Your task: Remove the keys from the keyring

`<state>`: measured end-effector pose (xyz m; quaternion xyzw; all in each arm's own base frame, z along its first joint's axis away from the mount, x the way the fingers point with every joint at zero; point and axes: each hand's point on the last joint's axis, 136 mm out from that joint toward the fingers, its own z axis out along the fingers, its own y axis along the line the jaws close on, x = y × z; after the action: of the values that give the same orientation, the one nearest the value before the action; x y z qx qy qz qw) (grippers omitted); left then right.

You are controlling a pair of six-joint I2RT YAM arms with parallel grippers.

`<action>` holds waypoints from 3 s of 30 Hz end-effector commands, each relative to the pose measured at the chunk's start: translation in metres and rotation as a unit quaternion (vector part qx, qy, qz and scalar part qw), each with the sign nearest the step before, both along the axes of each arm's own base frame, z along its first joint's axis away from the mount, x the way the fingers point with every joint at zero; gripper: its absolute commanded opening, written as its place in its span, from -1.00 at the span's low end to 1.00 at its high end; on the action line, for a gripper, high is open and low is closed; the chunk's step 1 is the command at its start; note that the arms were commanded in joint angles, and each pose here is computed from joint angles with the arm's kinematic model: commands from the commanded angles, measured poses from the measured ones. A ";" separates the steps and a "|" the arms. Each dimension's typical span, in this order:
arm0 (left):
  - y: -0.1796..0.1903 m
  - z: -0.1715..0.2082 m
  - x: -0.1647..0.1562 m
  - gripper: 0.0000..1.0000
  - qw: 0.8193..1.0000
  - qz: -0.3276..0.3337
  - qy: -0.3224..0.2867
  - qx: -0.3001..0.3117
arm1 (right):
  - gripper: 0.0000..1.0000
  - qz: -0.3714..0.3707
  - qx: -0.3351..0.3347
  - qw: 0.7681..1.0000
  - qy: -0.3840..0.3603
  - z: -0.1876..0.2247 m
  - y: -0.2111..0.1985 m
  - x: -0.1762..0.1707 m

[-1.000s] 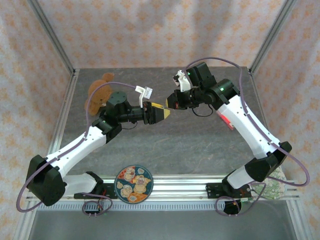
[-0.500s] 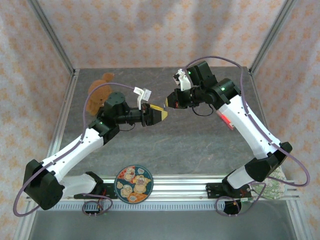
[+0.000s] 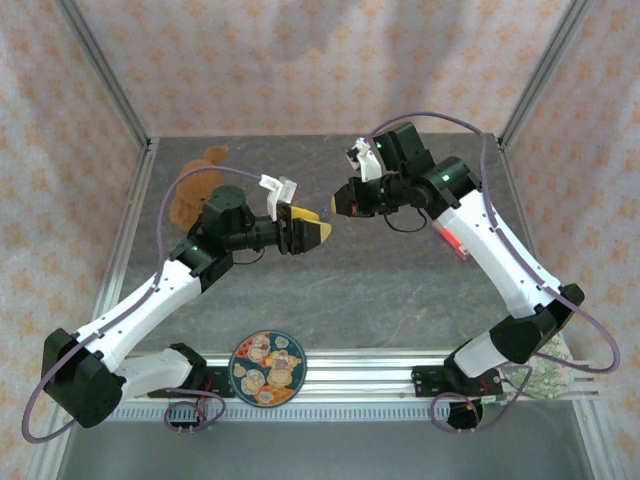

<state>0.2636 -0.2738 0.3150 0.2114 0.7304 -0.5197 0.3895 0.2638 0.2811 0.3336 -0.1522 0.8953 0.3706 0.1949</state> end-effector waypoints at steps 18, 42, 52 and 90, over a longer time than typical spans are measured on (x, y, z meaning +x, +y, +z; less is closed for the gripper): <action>-0.015 0.028 0.009 0.68 0.998 -0.037 -0.016 -0.049 | -1.00 0.015 0.035 0.999 -0.010 0.018 0.008 -0.005; -0.002 0.012 -0.004 -0.29 0.999 -0.030 -0.008 -0.009 | -1.00 0.009 0.024 1.000 -0.016 0.014 0.005 -0.002; 0.001 0.007 -0.002 -0.73 1.000 -0.023 -0.008 0.002 | -1.00 0.009 0.022 1.000 -0.015 0.012 0.003 -0.005; -0.012 0.020 0.004 -0.11 0.999 -0.040 -0.015 -0.020 | -1.00 0.012 0.039 0.999 -0.014 0.018 0.004 -0.010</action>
<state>0.2770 -0.2851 0.3138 0.2166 0.7245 -0.5424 0.3660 0.2597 0.2886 0.3384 -0.1537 0.8839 0.3995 0.1883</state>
